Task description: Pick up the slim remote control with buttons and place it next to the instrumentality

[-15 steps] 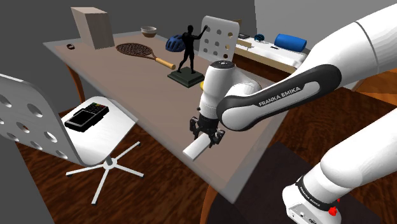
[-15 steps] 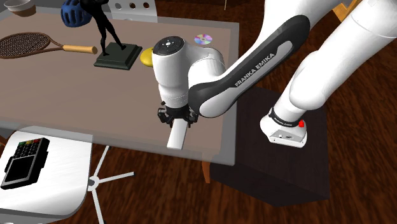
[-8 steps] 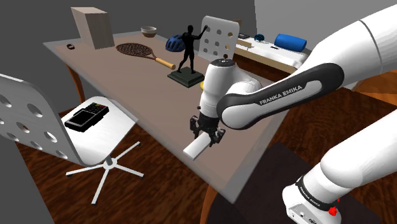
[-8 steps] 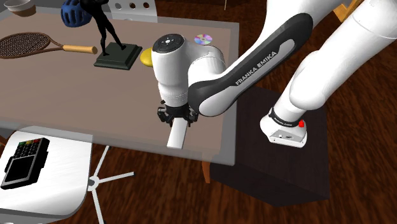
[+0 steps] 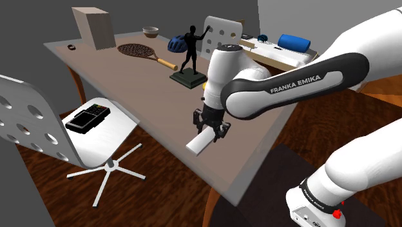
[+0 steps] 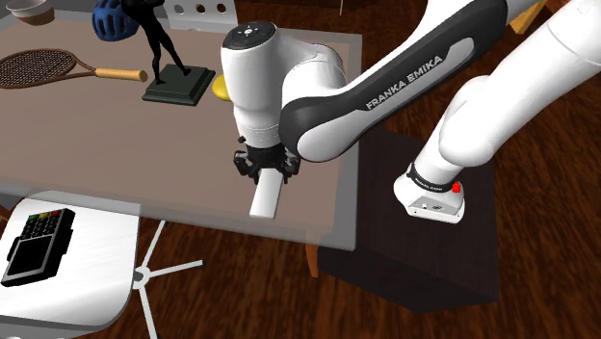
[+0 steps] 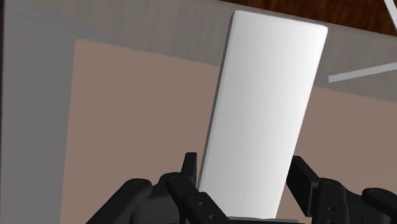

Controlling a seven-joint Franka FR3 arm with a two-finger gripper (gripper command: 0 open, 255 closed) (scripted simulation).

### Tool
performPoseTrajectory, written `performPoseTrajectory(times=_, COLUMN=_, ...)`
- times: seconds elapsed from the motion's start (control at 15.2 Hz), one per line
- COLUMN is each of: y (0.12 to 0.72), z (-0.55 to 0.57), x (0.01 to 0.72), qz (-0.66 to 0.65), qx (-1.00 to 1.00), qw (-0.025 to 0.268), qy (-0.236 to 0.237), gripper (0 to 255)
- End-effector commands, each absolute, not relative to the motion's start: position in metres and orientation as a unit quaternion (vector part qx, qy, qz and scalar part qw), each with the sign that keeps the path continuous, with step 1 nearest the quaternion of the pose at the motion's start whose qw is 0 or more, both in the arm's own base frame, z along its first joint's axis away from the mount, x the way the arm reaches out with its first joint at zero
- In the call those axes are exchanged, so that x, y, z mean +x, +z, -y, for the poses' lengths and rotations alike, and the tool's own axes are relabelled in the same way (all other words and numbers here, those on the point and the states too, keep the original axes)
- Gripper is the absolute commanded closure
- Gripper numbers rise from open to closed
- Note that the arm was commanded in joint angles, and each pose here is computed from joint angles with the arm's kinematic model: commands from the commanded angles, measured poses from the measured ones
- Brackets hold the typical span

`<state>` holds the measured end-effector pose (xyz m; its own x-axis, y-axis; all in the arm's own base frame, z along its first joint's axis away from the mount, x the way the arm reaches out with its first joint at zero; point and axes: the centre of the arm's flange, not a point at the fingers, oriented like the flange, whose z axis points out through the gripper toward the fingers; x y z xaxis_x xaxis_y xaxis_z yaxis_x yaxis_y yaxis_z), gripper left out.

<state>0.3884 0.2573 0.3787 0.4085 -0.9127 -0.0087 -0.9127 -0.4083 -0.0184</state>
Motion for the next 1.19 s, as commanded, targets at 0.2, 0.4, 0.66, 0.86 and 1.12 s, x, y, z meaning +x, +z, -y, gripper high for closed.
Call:
performPoseTrajectory(times=0.2, y=0.405, z=-0.257, x=0.388, qz=-0.544, qx=-0.839, qw=0.01, qy=-0.001, gripper=255)
performPoseTrajectory(times=0.4, y=0.419, z=-0.257, x=0.388, qz=-0.544, qx=-0.839, qw=0.01, qy=-0.001, gripper=255)
performPoseTrajectory(times=0.66, y=0.419, z=-0.206, x=0.403, qz=-0.544, qx=-0.839, qw=0.01, qy=-0.001, gripper=255)
performPoseTrajectory(times=0.86, y=0.419, z=-0.168, x=0.413, qz=-0.544, qx=-0.839, qw=0.01, qy=-0.001, gripper=255)
performPoseTrajectory(times=1.12, y=0.42, z=-0.117, x=0.427, qz=-0.544, qx=-0.839, qw=0.01, qy=-0.001, gripper=255)
